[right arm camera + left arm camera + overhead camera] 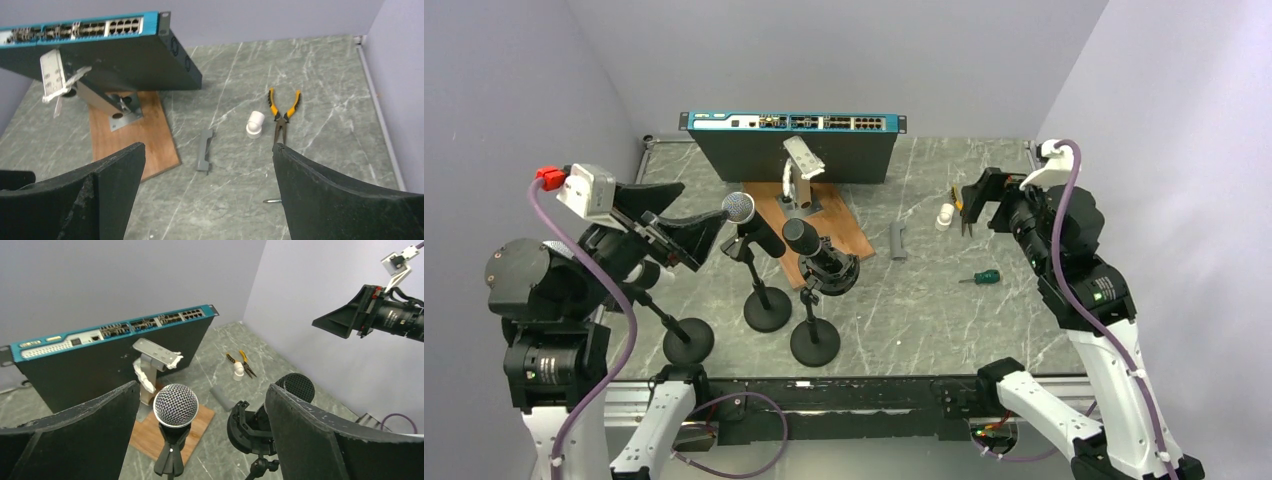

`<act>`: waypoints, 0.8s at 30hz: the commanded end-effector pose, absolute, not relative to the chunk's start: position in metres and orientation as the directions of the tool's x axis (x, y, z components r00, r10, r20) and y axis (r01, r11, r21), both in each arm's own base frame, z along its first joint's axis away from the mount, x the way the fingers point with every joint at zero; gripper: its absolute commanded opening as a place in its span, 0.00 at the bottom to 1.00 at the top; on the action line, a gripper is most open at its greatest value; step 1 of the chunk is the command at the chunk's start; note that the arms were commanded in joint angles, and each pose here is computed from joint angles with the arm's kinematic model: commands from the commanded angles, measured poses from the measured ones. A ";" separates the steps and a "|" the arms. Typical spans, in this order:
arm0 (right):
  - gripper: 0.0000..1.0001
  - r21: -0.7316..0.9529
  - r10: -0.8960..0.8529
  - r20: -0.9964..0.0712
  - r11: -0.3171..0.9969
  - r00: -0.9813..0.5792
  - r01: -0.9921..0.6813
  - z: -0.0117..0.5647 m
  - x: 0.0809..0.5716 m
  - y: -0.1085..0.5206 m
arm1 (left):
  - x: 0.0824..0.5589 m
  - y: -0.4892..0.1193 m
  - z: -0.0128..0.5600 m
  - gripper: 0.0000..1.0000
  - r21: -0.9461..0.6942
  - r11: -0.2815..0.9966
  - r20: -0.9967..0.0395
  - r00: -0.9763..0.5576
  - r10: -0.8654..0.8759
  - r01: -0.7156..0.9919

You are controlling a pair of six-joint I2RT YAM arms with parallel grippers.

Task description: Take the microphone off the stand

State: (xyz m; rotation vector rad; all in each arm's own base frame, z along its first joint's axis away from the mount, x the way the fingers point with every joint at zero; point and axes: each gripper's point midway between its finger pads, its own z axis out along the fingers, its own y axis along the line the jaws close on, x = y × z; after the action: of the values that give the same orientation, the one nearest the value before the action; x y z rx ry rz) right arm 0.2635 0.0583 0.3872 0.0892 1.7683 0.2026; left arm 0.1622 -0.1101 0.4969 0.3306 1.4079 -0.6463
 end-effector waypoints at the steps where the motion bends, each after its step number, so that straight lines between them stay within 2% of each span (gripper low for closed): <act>1: 1.00 0.201 0.167 -0.967 0.964 -0.194 -0.174 0.389 0.266 0.080 | 0.166 -0.121 0.493 0.99 -0.189 0.735 -0.968 0.000 -0.250 0.651; 5: 1.00 0.183 0.120 -0.970 0.934 -0.212 -0.308 0.383 0.257 0.101 | 0.169 -0.123 0.482 0.99 -0.196 0.724 -0.972 -0.033 -0.233 0.661; 8: 1.00 0.202 0.105 -0.970 0.848 -0.218 -0.491 0.385 0.241 0.132 | 0.171 -0.120 0.476 0.99 -0.201 0.741 -0.974 -0.053 -0.218 0.640; 12: 1.00 0.235 0.098 -0.969 0.637 -0.225 -0.734 0.391 0.210 0.176 | 0.167 -0.122 0.474 0.99 -0.188 0.733 -0.976 -0.042 -0.213 0.653; 15: 1.00 0.246 0.060 -0.968 0.424 -0.244 -0.872 0.390 0.178 0.203 | 0.164 -0.123 0.472 0.99 -0.190 0.727 -0.974 -0.036 -0.222 0.660; 20: 1.00 0.197 0.048 -0.980 0.257 -0.191 -0.946 0.399 0.153 0.220 | 0.157 -0.126 0.473 0.99 -0.166 0.711 -0.978 -0.020 -0.209 0.684; 24: 1.00 0.173 0.017 -0.985 0.225 -0.173 -0.959 0.401 0.156 0.245 | 0.153 -0.128 0.477 0.99 -0.150 0.701 -0.979 -0.005 -0.205 0.697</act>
State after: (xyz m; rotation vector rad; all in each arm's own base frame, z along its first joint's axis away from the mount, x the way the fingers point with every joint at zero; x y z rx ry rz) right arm 0.1679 0.2202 0.3752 -0.8105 1.5956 1.1228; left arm 0.1621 -0.1234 0.4651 0.3733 1.4727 -0.7510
